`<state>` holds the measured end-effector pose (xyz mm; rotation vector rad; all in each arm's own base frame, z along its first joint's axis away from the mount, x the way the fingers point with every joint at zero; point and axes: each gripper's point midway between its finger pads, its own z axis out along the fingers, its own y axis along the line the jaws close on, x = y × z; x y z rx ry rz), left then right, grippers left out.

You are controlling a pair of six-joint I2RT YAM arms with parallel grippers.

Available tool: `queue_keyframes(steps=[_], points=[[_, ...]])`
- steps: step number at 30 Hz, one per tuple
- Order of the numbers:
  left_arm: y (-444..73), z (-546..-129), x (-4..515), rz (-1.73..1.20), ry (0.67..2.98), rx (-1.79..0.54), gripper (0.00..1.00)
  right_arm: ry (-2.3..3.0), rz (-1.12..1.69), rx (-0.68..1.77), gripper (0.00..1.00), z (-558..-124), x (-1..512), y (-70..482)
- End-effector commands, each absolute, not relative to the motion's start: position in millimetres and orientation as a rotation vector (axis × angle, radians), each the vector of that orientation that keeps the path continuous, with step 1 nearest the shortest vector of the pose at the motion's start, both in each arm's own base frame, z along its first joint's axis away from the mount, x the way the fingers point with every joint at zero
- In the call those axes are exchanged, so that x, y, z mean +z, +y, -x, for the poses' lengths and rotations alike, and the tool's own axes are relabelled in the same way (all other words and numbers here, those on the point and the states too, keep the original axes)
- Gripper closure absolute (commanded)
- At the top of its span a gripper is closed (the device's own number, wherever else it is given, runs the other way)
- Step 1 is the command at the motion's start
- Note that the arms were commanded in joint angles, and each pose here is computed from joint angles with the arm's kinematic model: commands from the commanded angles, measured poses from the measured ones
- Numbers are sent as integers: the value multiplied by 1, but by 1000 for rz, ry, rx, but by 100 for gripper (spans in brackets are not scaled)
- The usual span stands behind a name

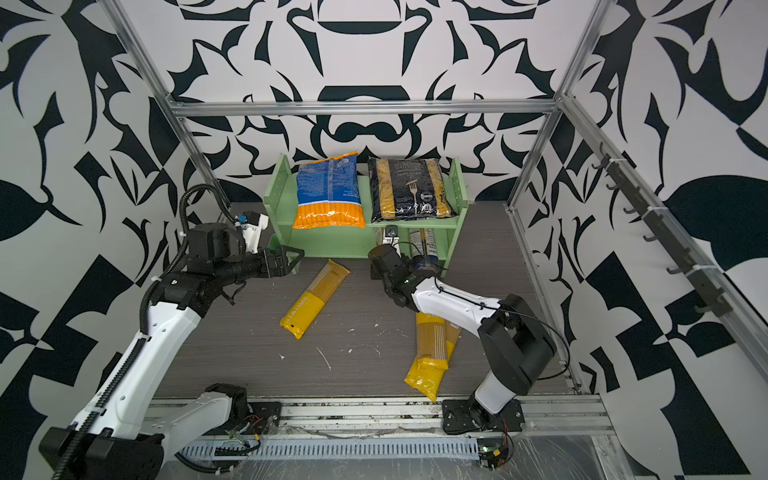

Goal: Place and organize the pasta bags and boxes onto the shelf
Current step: 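Stand the red-topped pack upright against the shelf and open the right gripper, then withdraw the right gripper while the left gripper moves over the lone yellow pack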

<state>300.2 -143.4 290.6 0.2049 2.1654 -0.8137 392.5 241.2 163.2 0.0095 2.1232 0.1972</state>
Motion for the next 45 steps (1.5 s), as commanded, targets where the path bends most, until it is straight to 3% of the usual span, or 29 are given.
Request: queue_keyframes(steps=[1,3,9,13,24,25,26,36,45], points=[[-141,-303,297,-220,2140,-792,1,2191,20,151,99,-394,143,237],[-140,-305,296,-213,2144,-791,1,2202,8,141,93,-392,138,233],[-138,-303,293,-201,2154,-797,1,2248,6,96,60,-382,123,222],[-138,-300,292,-191,2159,-805,1,2262,0,98,31,-375,119,218],[-133,-288,297,-169,2141,-792,1,2267,1,143,27,-353,141,206],[-132,-287,296,-168,2139,-789,1,2268,8,155,3,-348,144,206],[-132,-286,296,-165,2136,-790,1,2269,15,164,0,-343,148,205],[-129,-282,278,-48,2138,-837,1,2282,99,204,0,-276,180,197],[-119,-275,215,149,2226,-830,1,2300,80,281,0,-211,187,159]])
